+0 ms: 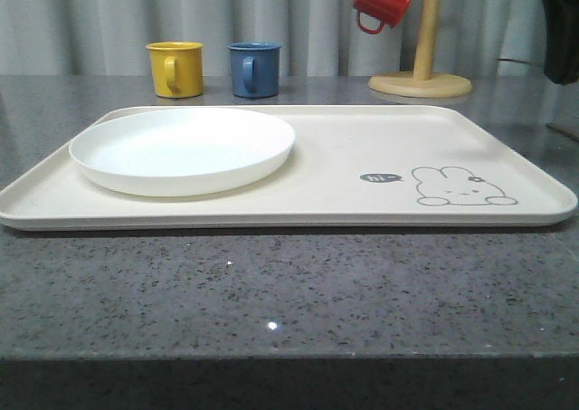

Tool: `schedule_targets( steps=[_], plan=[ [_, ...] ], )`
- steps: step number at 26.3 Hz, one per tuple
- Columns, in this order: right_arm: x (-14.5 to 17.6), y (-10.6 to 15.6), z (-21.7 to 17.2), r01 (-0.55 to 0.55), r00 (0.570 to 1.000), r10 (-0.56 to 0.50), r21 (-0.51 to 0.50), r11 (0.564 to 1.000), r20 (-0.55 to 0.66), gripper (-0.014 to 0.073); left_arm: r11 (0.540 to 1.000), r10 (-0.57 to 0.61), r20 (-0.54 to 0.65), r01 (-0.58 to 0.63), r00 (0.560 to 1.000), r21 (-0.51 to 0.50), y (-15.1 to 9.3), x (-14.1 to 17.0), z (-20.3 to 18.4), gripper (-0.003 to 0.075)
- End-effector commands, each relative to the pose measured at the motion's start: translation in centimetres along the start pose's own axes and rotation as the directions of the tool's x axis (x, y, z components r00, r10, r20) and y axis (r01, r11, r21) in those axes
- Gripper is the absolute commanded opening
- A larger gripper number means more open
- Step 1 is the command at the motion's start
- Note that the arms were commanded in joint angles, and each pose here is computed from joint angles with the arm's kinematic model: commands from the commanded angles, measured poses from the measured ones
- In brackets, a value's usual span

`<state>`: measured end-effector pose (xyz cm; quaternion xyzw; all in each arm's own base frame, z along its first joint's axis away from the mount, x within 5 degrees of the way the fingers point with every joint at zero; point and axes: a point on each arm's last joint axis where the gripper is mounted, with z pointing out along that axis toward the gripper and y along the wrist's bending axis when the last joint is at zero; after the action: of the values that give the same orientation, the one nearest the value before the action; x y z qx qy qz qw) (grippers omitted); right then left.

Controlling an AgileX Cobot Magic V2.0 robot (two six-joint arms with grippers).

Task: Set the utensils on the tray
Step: 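Lower the fork onto the tray beside the plate and release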

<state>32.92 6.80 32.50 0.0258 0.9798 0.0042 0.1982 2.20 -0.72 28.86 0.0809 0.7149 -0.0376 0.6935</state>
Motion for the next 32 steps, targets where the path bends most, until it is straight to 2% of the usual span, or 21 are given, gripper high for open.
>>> schedule_targets(
  steps=[1,7,11,15,26,28,32],
  plan=[
    [-0.2,2.7,-3.6,0.017,0.994,-0.011,-0.059,0.998,0.111,-0.0052,1.000,-0.024,0.095,0.025,0.995,-0.008,0.1,-1.4,-0.3,-0.0018],
    [0.5,10.9,-3.4,0.092,0.991,-0.075,-0.162,0.983,0.108,-0.0052,1.000,-0.024,0.095,0.025,0.995,-0.008,0.1,-1.4,-0.3,-0.0018],
    [0.3,14.3,-1.9,0.075,0.995,-0.061,-0.187,0.980,0.084,-0.0050,1.000,-0.024,0.095,0.025,0.995,-0.008,0.1,-1.4,-0.3,-0.0018],
    [-0.1,15.2,0.0,0.004,0.999,0.003,-0.181,0.984,0.037,-0.0050,1.000,-0.024,0.095,0.025,0.995,-0.008,0.1,-1.4,-0.3,-0.0018],
    [0.1,16.0,3.5,-0.020,0.999,0.017,-0.133,0.991,-0.029,-0.0047,1.000,-0.024,0.095,0.025,0.995,-0.008,0.1,-1.4,-0.3,-0.0018],
    [0.0,15.9,3.5,-0.018,1.000,0.015,-0.129,0.992,-0.026,-0.0003,1.000,-0.024,0.095,0.025,0.995,-0.008,0.1,-1.4,-0.3,-0.0018],
    [0.0,15.9,3.5,-0.019,1.000,0.015,-0.128,0.992,-0.026,0.0187,1.000,-0.024,0.095,0.025,0.995,-0.008,0.1,-1.4,-0.3,-0.0018]
  ],
)
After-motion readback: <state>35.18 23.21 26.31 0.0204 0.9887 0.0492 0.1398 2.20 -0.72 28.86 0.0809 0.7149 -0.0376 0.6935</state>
